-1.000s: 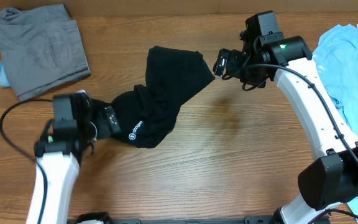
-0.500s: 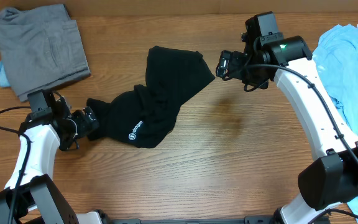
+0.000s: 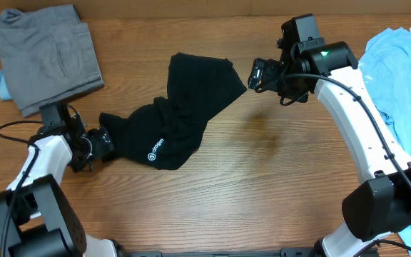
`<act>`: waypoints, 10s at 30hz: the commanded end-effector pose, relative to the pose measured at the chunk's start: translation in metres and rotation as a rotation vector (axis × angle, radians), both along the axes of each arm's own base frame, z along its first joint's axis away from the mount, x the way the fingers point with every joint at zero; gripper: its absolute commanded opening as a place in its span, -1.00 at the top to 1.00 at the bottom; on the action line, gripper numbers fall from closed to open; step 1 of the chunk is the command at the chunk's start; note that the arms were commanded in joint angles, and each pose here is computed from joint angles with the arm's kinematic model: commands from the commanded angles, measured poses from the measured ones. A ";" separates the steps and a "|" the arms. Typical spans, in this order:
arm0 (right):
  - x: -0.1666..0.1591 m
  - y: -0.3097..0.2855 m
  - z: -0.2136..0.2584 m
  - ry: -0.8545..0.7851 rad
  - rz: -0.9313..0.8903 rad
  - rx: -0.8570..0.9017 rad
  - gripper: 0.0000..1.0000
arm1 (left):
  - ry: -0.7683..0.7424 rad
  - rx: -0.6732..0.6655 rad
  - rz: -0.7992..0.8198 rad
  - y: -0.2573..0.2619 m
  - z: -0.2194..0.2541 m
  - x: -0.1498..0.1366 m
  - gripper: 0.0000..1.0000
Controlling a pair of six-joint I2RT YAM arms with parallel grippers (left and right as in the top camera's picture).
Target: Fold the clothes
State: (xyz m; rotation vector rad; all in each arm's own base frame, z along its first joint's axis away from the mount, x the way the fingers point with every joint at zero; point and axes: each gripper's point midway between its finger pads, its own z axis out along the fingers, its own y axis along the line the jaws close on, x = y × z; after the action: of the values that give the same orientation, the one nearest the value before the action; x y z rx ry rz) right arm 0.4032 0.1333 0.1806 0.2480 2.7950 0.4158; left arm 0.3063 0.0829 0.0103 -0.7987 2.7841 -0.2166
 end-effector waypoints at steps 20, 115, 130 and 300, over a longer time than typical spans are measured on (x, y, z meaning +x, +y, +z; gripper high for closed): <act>0.039 -0.040 -0.050 -0.080 -0.112 -0.096 -1.00 | 0.020 0.022 -0.069 -0.001 -0.010 0.004 0.92; 0.026 -0.035 0.081 -0.307 -0.355 -0.031 0.93 | -0.440 0.120 -0.040 -0.023 0.210 -0.030 0.92; -0.006 -0.074 0.077 -0.233 -0.491 -0.161 0.93 | -0.084 -0.150 -0.221 -0.065 0.105 -0.012 -0.30; -0.042 -0.105 0.027 0.000 -0.334 -0.276 -0.99 | 0.341 -0.008 -0.215 -0.064 -0.013 -0.027 -0.38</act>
State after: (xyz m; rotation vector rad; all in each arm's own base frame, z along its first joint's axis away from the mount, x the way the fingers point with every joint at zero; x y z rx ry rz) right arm 0.3619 0.0293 0.2031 0.6397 2.7115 -0.0525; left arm 0.2832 0.0217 0.0075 -0.5925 3.1600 -0.1088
